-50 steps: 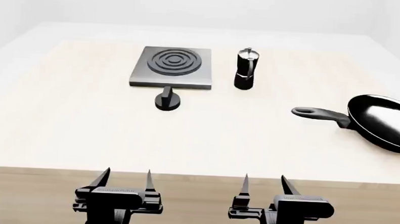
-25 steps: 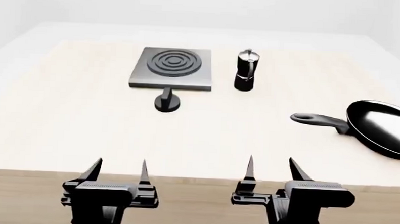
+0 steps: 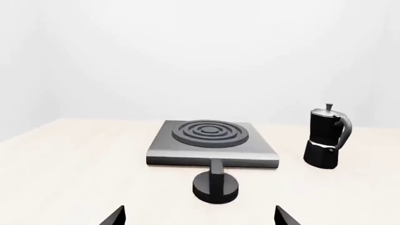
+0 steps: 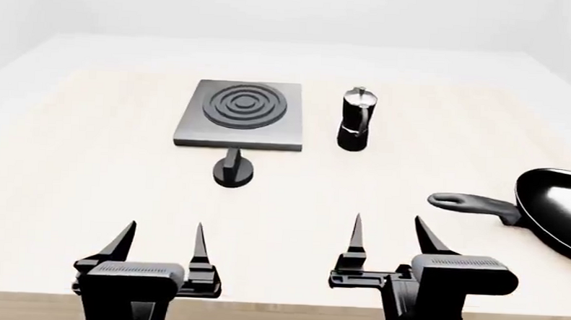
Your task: Put the frying pan on the stove.
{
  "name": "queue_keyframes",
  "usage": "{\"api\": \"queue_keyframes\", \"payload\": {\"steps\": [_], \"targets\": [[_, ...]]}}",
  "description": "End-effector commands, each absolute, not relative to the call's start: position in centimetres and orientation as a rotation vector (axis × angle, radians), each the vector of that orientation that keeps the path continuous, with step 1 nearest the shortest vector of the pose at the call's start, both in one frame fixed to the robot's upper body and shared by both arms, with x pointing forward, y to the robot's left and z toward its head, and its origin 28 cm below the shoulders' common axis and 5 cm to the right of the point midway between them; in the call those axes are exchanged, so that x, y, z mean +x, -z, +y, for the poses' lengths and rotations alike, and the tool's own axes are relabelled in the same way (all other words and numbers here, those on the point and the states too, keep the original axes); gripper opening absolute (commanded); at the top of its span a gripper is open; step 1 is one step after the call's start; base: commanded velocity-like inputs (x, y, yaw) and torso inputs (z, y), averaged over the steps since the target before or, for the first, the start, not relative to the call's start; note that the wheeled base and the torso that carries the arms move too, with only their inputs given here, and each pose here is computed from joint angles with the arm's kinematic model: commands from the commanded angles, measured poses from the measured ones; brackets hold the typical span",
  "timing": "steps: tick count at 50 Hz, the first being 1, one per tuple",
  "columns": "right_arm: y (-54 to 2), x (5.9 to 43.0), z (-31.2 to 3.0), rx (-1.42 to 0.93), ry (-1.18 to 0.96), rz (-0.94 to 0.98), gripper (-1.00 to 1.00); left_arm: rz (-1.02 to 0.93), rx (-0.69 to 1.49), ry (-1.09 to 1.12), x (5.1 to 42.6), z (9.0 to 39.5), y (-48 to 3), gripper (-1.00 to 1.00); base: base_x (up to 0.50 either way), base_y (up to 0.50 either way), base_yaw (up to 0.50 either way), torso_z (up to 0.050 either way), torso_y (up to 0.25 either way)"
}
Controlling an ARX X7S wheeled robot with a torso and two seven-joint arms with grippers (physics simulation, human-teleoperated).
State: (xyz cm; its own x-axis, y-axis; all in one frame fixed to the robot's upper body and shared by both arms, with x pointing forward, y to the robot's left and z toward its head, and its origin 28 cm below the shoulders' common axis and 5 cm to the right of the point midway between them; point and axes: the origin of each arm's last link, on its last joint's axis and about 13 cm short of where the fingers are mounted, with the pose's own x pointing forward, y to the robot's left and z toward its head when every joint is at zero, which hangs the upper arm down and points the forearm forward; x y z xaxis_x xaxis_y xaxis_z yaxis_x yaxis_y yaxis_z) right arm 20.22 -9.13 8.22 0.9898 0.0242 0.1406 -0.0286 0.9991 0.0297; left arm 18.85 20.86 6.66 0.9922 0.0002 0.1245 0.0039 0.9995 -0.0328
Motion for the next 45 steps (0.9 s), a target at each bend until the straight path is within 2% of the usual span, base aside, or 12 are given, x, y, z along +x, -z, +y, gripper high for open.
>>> {"api": "queue_keyframes", "payload": {"steps": [1,45], "targets": [[-8.27,20.19,-8.95,0.043,-0.03,-0.145,1.0,-0.132,-0.04,0.006,18.48,20.83,-6.85,1.0,0.37,0.0,0.0,0.0,0.0],[-8.17,20.18,-8.88,0.081,-0.033,-0.133,1.0,-0.132,-0.031,0.023,18.06,20.79,-6.89,1.0,0.38,0.0,0.0,0.0,0.0]]}}
